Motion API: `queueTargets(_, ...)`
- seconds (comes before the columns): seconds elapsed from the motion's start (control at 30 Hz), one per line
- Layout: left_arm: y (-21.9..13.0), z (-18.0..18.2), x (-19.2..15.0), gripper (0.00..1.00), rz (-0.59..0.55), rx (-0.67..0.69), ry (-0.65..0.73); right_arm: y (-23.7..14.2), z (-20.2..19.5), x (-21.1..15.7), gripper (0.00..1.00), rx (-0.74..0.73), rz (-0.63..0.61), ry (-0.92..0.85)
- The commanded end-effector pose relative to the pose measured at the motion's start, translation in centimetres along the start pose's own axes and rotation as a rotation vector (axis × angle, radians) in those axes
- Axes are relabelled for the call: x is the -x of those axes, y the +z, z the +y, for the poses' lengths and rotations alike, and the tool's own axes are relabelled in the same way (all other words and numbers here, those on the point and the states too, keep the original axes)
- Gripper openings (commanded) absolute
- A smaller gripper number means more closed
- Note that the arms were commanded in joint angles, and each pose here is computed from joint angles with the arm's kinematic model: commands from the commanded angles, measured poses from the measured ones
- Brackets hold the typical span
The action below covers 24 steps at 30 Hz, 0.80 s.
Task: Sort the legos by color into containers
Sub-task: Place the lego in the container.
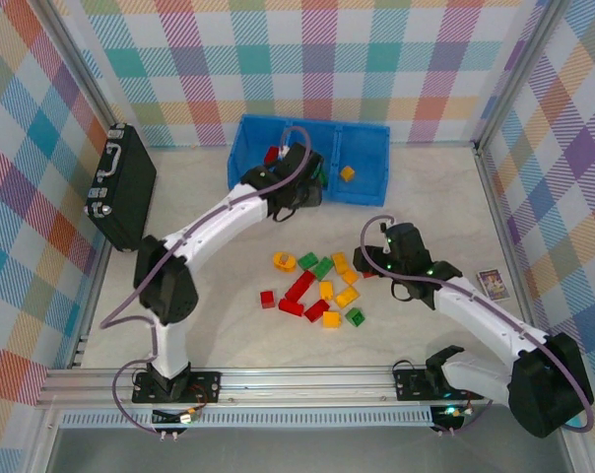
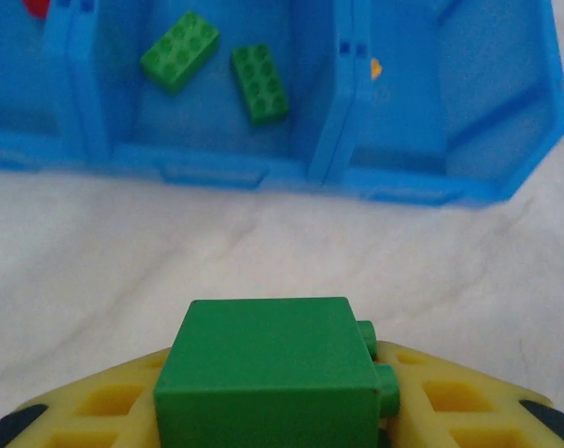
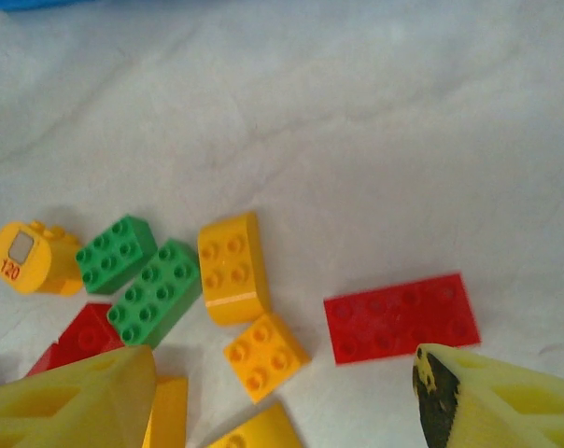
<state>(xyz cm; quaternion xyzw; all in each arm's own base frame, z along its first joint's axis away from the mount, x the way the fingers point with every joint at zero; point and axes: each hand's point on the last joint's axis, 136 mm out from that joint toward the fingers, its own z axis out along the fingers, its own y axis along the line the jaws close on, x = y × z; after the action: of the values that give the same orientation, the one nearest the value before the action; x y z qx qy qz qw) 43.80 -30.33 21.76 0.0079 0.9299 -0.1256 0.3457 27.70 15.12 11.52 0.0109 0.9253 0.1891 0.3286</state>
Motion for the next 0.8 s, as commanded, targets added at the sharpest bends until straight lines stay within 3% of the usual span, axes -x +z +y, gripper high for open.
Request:
queueTargets(0.0, 2.5, -1.1, 3.6, 0.33, -0.059, -0.066, -0.008, -0.2, 1.0, -1.6, 0.73, 0.077, 0.045, 0.102)
queueTargets(0.2, 10.0, 0.4, 4.9, 0.34, -0.039, -0.084, -0.129, -0.2, -0.1, -3.6, 0.73, 0.053, 0.084, 0.150)
queueTargets(0.4, 14.5, 1.9, 6.2, 0.39, -0.026, -0.164, -0.289, -0.5, -0.7, -4.6, 0.73, 0.035, 0.113, 0.162)
queueTargets(0.57, 15.7, 1.9, 6.6, 0.58, -0.012, -0.206, -0.324, -0.3, -1.0, -5.1, 0.73, 0.018, 0.132, 0.164)
queueTargets(0.77, 13.2, 1.2, 8.7, 0.61, -0.047, -0.279, -0.315, -0.1, -0.1, -4.0, 0.73, 0.038, 0.127, 0.136)
